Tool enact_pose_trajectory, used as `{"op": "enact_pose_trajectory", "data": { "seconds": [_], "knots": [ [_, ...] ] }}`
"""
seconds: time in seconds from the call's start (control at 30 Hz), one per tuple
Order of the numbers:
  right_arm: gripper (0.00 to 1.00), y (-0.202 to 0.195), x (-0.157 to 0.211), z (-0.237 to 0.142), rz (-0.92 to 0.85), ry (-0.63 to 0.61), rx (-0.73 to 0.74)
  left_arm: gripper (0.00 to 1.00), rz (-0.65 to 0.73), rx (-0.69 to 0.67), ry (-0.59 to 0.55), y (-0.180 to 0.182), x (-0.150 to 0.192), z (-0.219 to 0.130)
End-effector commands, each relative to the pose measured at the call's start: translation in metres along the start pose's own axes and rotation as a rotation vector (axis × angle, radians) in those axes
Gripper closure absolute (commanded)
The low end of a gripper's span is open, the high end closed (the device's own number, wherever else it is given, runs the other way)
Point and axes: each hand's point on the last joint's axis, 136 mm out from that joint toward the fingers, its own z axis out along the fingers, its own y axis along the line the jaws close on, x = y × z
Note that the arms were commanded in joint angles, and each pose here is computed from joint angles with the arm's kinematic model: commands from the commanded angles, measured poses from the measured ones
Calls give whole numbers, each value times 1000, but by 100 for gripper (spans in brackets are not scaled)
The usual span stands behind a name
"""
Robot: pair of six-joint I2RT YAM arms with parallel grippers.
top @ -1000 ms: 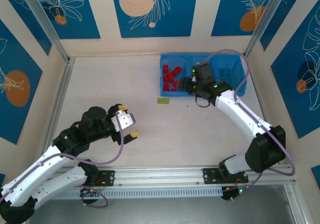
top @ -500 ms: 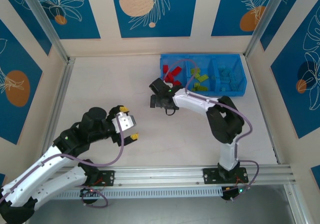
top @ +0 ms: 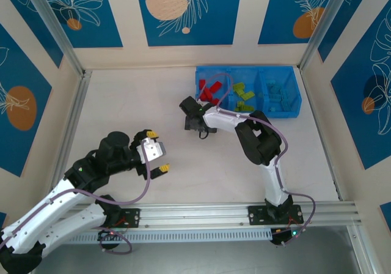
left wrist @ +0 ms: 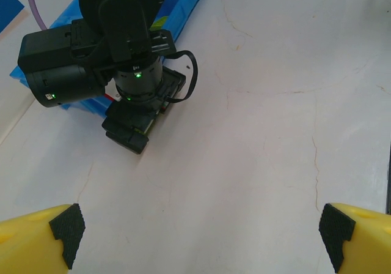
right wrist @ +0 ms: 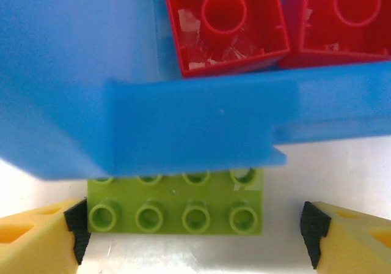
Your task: Sort the legos into containers by color
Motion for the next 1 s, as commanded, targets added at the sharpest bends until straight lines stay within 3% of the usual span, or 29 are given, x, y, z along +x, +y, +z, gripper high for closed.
{"op": "enact_pose_trajectory", "data": {
  "seconds": [0.0,0.3,0.47,0.67,0.77,0.97],
  "knots": [
    [17,8,2,11,22,1,-27,0,23,-1,-40,1,-7,-1],
    [42,8,21,6,-12,18,-66,0,24,2,-36,1,-6,0],
    [44,-6,36,-26,-9,1,-76,0,23,4,-33,0,-5,1],
    [44,-32,50,-91,5,-80,-106,0,22,8,-26,0,-3,3],
    [44,-57,38,-118,67,-121,-128,0,21,12,-25,0,-4,4],
    [45,-111,-43,-159,177,-279,-209,0,18,19,-18,-1,-3,6]
  ]
}}
